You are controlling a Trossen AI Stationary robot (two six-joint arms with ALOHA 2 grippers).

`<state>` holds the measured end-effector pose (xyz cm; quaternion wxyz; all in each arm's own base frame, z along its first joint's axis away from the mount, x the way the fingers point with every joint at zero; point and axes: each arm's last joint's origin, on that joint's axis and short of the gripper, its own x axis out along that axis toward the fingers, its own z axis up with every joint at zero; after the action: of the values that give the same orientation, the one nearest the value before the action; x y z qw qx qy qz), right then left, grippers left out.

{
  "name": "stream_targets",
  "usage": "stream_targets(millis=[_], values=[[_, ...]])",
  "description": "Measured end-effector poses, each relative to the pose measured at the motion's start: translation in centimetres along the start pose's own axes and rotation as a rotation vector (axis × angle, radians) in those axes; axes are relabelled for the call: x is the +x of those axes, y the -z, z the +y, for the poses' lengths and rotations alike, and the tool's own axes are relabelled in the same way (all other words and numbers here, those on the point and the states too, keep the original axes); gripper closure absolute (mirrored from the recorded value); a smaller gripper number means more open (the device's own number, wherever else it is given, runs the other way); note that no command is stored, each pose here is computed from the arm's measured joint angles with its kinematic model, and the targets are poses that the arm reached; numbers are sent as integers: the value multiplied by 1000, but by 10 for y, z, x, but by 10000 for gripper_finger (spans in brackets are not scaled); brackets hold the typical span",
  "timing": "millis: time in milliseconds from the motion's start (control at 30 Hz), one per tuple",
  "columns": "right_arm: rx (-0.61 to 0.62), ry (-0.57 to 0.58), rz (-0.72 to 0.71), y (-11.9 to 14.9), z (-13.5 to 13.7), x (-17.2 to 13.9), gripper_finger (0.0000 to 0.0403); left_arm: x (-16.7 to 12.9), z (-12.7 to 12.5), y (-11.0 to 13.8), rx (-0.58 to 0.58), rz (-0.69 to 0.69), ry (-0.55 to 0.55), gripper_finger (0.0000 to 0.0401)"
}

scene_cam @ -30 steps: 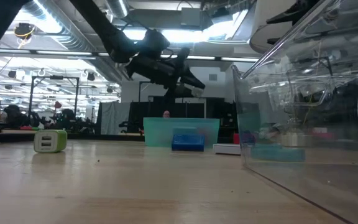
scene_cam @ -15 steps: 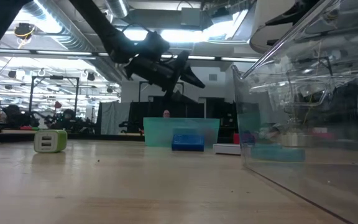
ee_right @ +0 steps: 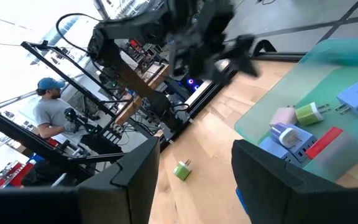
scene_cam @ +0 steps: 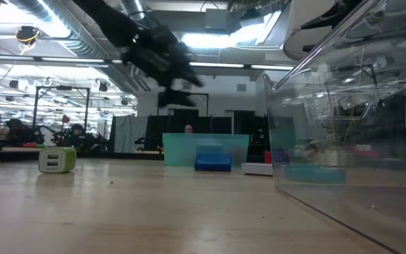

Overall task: Pick & Place Office items
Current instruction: Put the green charger adapter into the green bin

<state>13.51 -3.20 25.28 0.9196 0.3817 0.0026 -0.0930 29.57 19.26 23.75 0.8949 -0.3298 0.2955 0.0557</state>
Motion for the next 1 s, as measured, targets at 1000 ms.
stream_targets(millis=[1000], values=[[-12,5,-20,-2,0,0,202,-21,-156,203,1288,931,-280,111]])
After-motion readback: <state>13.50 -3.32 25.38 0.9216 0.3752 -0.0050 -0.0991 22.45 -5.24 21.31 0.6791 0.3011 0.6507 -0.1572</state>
